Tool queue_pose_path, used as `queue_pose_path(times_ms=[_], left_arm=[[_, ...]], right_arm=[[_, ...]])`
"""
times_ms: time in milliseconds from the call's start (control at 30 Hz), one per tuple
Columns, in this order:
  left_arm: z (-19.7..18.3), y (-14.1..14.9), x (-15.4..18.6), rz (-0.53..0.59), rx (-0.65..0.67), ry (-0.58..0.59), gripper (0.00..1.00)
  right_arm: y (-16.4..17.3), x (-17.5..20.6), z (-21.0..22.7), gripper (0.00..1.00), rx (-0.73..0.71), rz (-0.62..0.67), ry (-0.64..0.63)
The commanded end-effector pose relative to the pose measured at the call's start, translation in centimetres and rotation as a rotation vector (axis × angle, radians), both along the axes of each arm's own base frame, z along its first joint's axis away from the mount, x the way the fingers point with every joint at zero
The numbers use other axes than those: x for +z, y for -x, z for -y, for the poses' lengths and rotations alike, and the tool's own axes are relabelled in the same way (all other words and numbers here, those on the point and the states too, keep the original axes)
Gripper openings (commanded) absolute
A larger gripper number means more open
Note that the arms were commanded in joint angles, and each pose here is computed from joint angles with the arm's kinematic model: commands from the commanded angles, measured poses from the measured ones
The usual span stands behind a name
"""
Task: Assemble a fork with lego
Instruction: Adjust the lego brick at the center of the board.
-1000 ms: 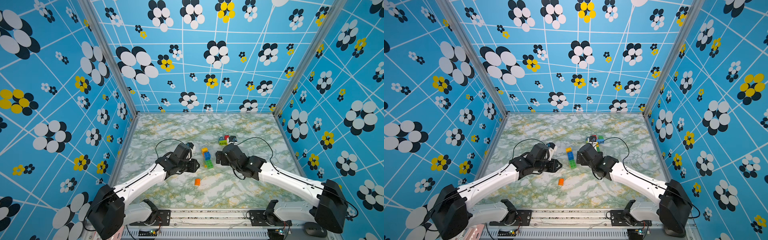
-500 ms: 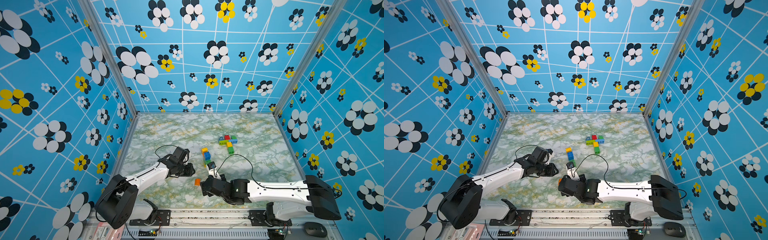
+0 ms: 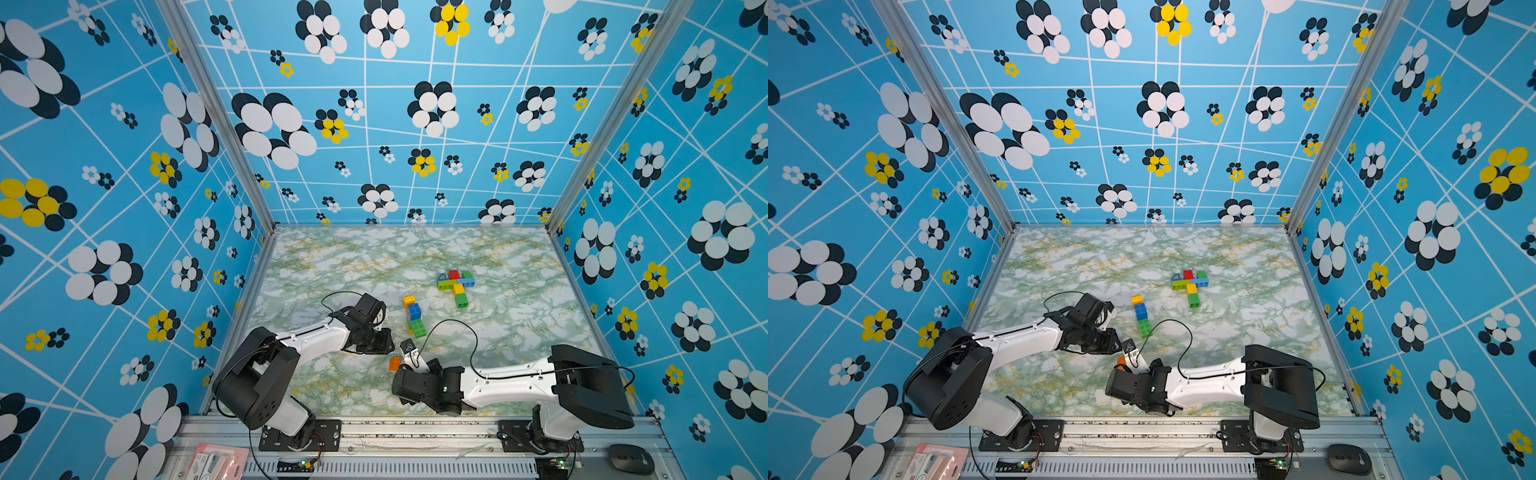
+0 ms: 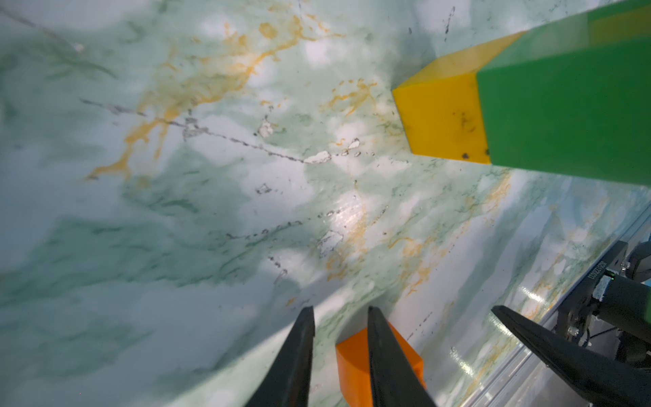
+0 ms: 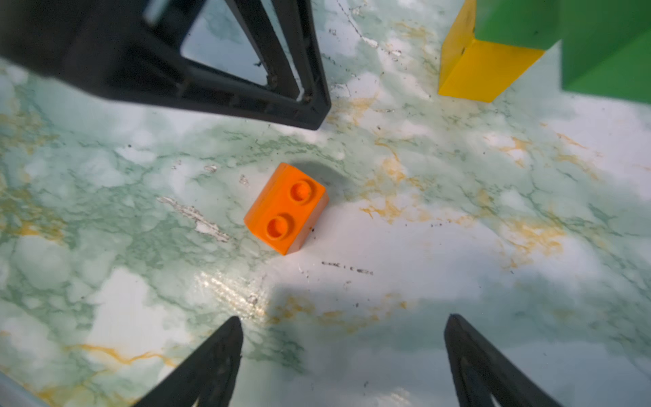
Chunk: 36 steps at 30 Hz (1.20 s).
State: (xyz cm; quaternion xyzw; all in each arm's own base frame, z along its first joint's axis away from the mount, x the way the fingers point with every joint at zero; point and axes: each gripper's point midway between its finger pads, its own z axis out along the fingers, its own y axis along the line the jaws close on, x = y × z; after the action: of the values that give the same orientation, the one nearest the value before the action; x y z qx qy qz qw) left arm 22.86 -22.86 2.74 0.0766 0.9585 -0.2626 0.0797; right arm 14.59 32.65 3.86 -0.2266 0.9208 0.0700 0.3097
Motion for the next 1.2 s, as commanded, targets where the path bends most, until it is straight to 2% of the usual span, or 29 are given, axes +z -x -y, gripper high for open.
queue_pose_path(times_ms=[0, 467, 833, 1000, 1167], left_arm=[[0.8, -0.6, 0.3, 0.015, -0.03, 0.01, 0.3], [-0.1, 0.8, -0.8, -0.027, -0.046, -0.03, 0.29], [-2.1, 3.7, -1.8, -0.064, -0.003, -0.067, 0.3], [-2.2, 5.2, -1.8, -0.076, 0.003, -0.048, 0.29], [-2.9, 6.7, -1.8, -0.084, 0.014, -0.062, 0.29]], right_arm=[[-0.7, 0.3, -0.4, 0.91, -0.037, 0.031, -0.007], [-2.5, -0.4, 1.2, 0.9, -0.179, 0.049, 0.017], [-3.4, -0.3, 2.0, 0.89, -0.287, 0.036, -0.035], [-3.8, -0.5, 2.7, 0.88, -0.348, 0.026, -0.056], [-3.7, -0.4, 5.1, 0.87, -0.448, 0.027, -0.029]])
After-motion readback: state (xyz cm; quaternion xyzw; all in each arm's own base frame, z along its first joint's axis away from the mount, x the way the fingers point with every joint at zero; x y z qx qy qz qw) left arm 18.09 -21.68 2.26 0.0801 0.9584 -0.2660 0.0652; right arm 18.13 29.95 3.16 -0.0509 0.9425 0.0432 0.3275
